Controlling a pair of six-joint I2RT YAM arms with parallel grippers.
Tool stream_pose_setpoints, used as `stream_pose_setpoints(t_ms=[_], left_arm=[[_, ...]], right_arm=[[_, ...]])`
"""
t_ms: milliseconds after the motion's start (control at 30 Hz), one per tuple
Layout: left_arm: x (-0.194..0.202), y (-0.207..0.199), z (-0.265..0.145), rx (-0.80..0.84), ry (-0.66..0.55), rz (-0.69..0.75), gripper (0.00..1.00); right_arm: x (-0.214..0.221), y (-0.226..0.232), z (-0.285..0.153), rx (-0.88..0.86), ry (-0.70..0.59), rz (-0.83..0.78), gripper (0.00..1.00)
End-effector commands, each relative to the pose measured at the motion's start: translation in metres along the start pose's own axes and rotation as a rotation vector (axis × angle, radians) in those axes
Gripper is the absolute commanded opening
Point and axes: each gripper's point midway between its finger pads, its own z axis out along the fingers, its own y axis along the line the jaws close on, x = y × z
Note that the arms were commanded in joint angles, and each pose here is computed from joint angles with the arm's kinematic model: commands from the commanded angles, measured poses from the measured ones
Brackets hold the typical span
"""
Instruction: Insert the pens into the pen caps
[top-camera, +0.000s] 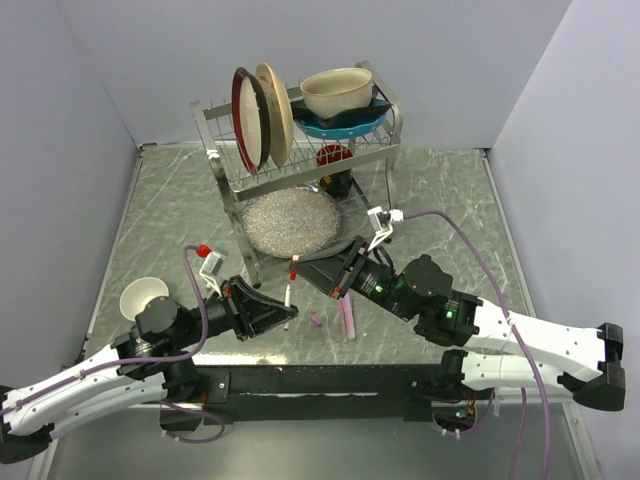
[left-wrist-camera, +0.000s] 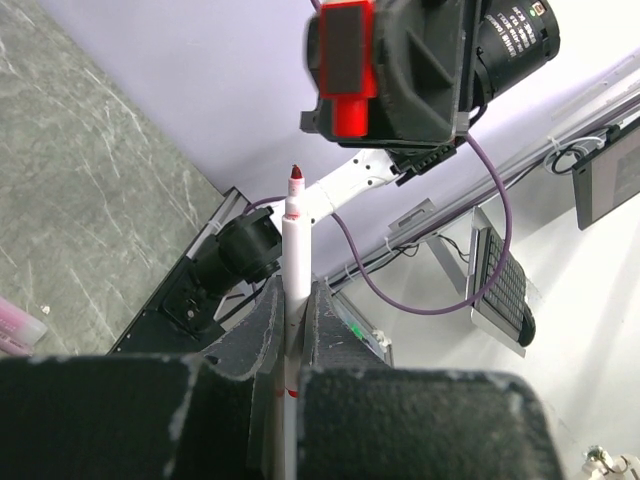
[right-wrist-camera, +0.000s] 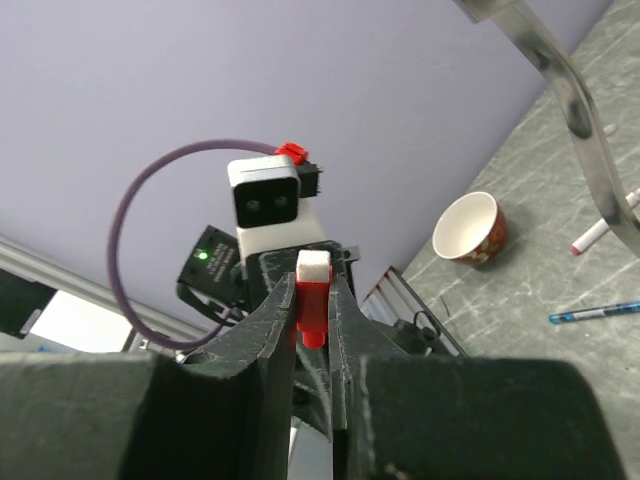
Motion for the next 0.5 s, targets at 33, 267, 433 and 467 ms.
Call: stream_pose_setpoints(t_ms=[33,267,433,467], left_arm=[[-0.0053,-0.0127,0.0011,0.056,-0.015,0.014,0.01],[-0.0073,-0.016,0.001,0.063,-0.016,0.027,0.01],[-0.0078,-0.0156,0.0009,0.062,-0.019,0.027,0.01],[-0.0076,-0.0153,0.0008,0.06,-0.018,0.027,0.01]], right_arm=[[-0.0124,0.0114,0.0027,-0.007,-0.033,-0.018,0.0],[-0.0092,0.0094,0.0037,-0.002,-0.021,-0.021,0.0],[-0.0069,0.0105,0.005,-0.005,-0.008,-0.022,0.0],[-0.0062,0.0103,0.0053,-0.005,-0.006,-0.021,0.0]])
